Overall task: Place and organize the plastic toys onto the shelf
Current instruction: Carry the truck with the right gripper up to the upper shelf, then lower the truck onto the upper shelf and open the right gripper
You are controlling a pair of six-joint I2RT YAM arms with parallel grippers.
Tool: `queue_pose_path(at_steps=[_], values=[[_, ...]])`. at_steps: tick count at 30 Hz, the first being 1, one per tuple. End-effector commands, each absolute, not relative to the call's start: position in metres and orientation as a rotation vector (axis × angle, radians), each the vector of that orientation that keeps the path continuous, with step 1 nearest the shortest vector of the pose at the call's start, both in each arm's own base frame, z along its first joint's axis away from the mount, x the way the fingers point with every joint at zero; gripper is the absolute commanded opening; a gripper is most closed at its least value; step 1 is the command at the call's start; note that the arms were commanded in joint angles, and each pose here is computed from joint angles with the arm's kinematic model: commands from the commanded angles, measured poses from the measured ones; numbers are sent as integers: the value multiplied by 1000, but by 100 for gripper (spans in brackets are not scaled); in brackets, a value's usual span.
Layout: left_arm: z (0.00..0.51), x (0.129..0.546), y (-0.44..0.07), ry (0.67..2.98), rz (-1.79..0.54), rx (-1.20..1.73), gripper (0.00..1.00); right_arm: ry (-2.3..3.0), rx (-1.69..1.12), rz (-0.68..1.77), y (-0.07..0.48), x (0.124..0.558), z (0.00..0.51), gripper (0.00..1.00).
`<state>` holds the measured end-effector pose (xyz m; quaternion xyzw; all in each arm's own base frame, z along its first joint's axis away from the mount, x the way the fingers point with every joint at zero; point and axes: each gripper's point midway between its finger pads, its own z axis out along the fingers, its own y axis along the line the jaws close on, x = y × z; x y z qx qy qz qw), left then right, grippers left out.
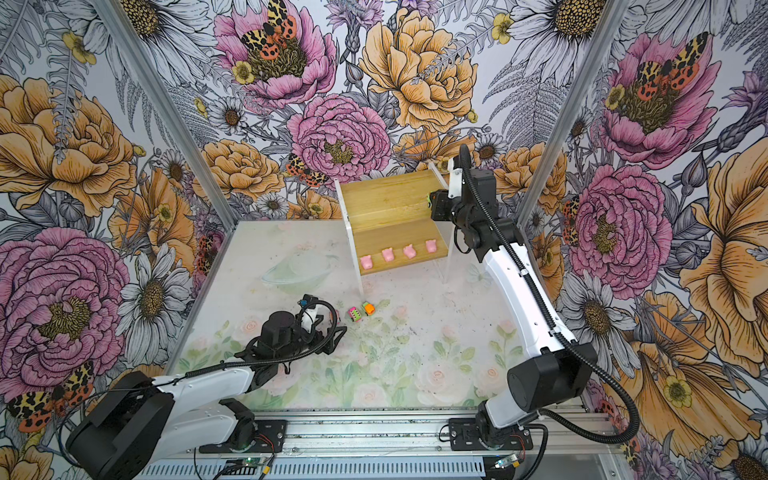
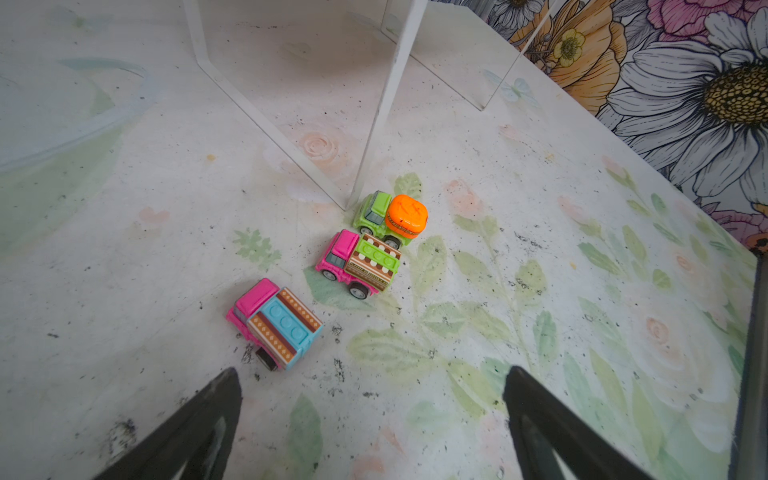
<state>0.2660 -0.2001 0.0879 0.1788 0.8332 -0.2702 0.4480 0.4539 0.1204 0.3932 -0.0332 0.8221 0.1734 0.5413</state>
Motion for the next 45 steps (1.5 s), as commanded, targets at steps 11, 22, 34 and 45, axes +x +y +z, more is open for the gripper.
queue_pose_path(at_steps=[11,22,34,45], values=[[97,271,-203,2037,-655,449,99,1973,-105,401,115,463,389,23],[96,272,-203,2042,-652,447,99,1989,-123,407,117,460,381,24],[96,272,-204,2045,-653,452,99,1987,-133,408,118,458,381,35],[96,272,-204,2044,-654,451,99,1939,-157,409,117,444,402,53]])
